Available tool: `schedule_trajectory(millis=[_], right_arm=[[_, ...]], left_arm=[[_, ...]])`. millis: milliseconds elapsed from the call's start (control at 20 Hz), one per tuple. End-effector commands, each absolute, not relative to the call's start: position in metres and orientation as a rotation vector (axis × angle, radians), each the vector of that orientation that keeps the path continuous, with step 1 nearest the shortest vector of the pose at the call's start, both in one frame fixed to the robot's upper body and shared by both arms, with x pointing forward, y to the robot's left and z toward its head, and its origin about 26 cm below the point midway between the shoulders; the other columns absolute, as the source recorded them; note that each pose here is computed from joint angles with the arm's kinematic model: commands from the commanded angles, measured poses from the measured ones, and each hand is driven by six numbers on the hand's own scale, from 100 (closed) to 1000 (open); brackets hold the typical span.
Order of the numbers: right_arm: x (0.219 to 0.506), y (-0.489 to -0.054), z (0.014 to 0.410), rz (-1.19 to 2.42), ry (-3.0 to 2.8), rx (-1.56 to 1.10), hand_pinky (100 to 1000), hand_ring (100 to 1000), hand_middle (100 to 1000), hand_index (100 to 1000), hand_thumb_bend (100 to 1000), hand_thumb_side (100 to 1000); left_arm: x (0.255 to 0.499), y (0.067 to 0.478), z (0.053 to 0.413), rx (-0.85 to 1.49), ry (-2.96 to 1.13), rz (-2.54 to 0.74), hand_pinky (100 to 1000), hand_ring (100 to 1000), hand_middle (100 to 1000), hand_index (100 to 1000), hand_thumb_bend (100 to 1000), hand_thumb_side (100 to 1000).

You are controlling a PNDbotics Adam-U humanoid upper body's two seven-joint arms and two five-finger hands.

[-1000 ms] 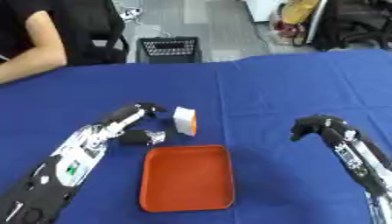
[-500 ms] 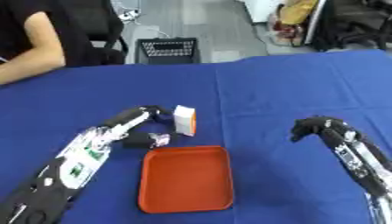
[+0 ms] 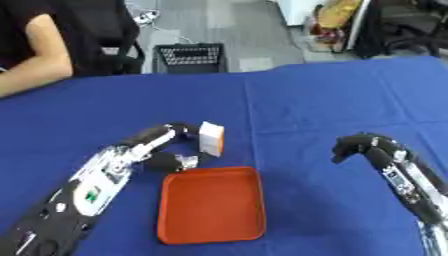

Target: Pick up objects on the table and place them in the box.

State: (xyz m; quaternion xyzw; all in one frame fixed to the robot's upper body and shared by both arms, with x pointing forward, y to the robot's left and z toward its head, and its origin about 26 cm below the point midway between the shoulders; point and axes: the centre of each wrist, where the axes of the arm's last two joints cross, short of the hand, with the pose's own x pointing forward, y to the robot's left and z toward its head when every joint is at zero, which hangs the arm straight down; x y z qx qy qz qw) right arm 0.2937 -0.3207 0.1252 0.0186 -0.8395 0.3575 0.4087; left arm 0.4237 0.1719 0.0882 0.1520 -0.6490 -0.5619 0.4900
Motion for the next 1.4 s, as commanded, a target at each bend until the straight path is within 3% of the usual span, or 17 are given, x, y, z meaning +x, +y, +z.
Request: schedule_trajectory(millis=[50, 750, 1050, 1400], right_arm=[[0.294, -0.321, 0.131, 0.926, -2.126, 0.04, 850, 629, 659, 813, 100, 950], [0.295, -0.318, 0.133, 0.937, -2.131, 0.059, 850, 628, 658, 813, 100, 951], [0.296, -0.317, 0.133, 0.941, -2.133, 0.066, 850, 628, 658, 813, 100, 951], [0.296, -0.316, 0.134, 0.942, -2.135, 0.069, 850, 628, 658, 813, 100, 951]], left_arm=[[0.427, 0.167, 0.1, 0.363, -1.629, -1.37, 1000, 855, 906, 930, 560, 738], [0.432, 0.155, 0.102, 0.359, -1.688, -1.373, 1000, 817, 863, 894, 530, 695], [0.438, 0.15, 0.092, 0.461, -1.638, -1.425, 986, 838, 890, 909, 644, 693], [0.443, 0.151, 0.091, 0.571, -1.599, -1.521, 964, 837, 885, 908, 672, 685]])
